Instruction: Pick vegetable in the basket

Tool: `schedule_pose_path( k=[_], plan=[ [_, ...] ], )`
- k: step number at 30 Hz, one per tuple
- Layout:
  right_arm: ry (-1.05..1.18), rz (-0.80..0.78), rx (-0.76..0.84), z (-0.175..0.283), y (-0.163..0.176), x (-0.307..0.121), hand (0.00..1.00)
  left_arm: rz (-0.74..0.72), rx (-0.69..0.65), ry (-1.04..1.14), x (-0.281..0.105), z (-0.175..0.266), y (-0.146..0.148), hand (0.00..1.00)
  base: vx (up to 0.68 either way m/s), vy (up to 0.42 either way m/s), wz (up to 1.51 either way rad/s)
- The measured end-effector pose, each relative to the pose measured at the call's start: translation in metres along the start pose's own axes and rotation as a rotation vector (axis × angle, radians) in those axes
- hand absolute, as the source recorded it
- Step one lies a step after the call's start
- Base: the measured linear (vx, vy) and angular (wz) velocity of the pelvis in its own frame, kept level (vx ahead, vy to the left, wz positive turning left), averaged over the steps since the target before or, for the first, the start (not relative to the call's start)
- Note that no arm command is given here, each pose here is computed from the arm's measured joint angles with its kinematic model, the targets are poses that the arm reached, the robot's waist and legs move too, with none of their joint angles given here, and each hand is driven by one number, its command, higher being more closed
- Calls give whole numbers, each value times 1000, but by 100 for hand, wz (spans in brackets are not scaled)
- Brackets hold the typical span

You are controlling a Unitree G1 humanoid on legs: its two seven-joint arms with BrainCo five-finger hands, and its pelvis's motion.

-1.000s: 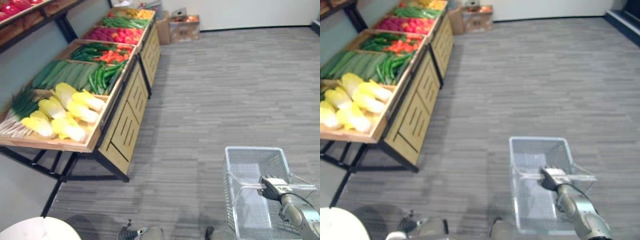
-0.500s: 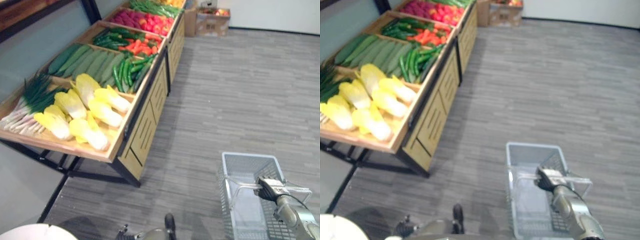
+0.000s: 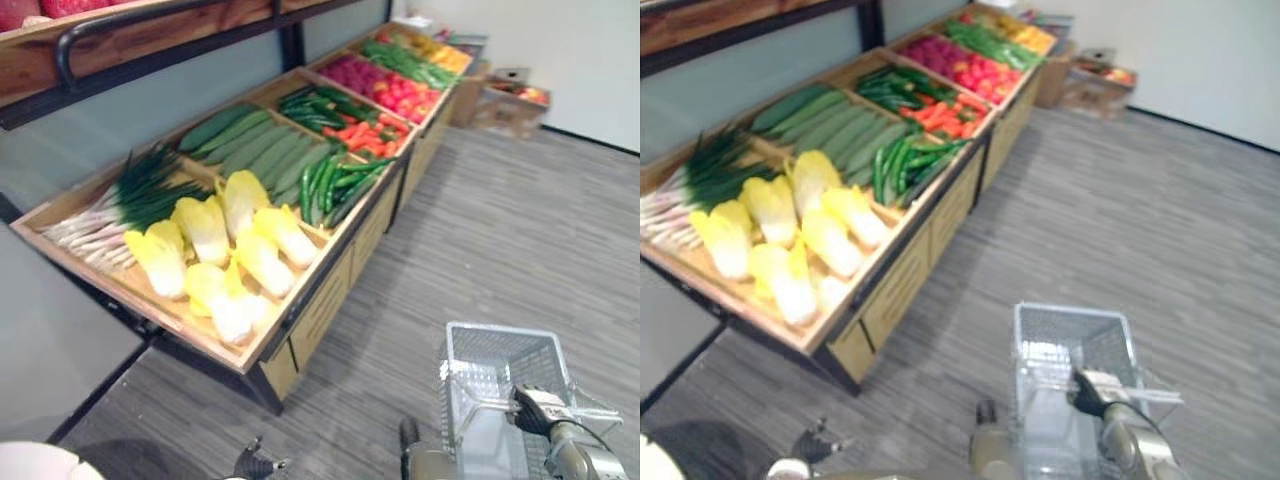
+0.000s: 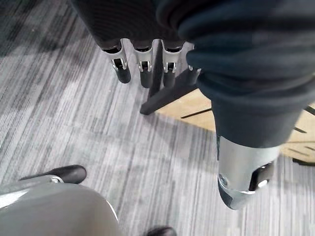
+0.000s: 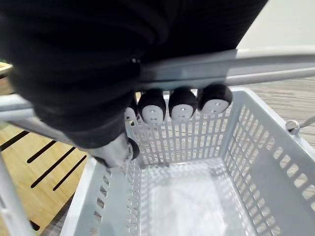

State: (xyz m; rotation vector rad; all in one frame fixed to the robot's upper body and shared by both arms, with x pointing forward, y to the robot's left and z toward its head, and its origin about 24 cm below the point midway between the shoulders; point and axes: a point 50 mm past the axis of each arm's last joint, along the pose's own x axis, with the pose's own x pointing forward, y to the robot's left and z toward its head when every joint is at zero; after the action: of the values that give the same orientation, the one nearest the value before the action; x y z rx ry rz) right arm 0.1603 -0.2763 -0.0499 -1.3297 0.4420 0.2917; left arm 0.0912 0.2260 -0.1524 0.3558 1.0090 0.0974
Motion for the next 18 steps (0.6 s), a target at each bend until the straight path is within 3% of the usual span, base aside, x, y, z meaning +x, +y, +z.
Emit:
schedule_pose_path(
  k=[6,11,18],
  plan=[
    [179,-24,60,-35,0,-13,100,-6,-74,32,-3,-5,-18,0,369,-431,81],
    [226,-11,86,-44,7,-20,100,46,-139,54,-4,-9,-13,0,248,-341,60],
    [320,-37,125,-63,10,-38,100,56,-144,54,-6,-12,-11,0,107,-144,48]
  ],
)
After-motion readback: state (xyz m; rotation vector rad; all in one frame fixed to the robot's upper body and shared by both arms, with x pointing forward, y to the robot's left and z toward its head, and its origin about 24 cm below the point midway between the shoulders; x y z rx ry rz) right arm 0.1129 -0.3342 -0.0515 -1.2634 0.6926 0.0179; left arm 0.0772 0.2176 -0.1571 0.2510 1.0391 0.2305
